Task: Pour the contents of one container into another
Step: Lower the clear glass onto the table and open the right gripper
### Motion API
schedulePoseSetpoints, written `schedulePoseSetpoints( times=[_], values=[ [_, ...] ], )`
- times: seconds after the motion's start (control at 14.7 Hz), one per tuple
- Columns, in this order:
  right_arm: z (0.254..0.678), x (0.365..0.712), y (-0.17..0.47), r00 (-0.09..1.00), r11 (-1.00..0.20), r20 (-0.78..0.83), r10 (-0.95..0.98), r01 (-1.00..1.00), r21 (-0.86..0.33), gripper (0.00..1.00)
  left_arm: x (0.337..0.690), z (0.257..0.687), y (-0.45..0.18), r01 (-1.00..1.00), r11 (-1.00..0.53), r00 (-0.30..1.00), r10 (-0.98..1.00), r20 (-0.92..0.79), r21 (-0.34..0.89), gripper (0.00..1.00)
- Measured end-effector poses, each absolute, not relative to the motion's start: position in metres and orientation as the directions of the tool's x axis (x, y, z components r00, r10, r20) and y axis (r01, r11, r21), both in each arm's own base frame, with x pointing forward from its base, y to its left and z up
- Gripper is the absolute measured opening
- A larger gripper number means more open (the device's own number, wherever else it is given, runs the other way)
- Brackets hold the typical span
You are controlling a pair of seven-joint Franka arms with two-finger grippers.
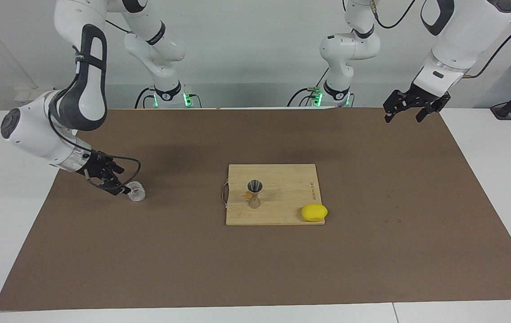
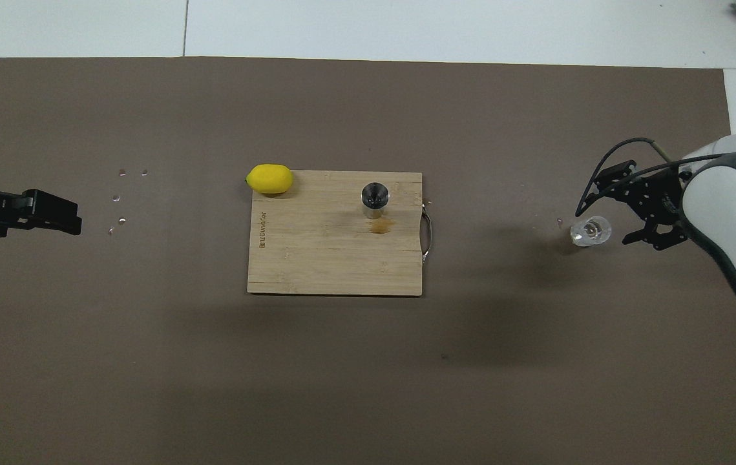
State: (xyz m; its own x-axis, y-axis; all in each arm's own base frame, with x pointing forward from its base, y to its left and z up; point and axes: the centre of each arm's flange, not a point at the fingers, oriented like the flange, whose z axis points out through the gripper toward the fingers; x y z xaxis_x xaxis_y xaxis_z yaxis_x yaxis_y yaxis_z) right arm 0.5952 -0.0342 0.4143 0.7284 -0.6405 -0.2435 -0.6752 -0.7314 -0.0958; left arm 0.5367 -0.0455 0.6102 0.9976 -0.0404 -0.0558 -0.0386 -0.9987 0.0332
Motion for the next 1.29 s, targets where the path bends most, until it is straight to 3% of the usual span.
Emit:
schedulePoseSetpoints(
  times=[0.2,0.47,0.88,1.29],
  values=[
    [0.433,0.591,-0.004,0.853,-0.858,-0.172,-0.493,-0.509,-0.07,1.0,0.536,0.615,-0.043,-0.035,-0.999,0.998,-0.037,-0.044,0.033,1.0],
    [0.468,0.584,0.034,0.935,-0.937,-0.065,-0.348,-0.349,0.0,1.0,0.531,0.625,-0.04,-0.03,-0.999,0.999,-0.031,-0.024,0.033,1.0],
    [0.549,0.577,0.04,0.97,-0.97,0.024,-0.242,-0.242,0.015,1.0,0.531,0.627,-0.041,-0.03,-0.999,0.999,-0.031,-0.021,0.033,1.0],
    [0.591,0.574,0.035,0.986,-0.986,0.023,-0.166,-0.167,0.017,1.0,0.531,0.627,-0.041,-0.03,-0.999,0.999,-0.031,-0.021,0.033,1.0]
  ],
)
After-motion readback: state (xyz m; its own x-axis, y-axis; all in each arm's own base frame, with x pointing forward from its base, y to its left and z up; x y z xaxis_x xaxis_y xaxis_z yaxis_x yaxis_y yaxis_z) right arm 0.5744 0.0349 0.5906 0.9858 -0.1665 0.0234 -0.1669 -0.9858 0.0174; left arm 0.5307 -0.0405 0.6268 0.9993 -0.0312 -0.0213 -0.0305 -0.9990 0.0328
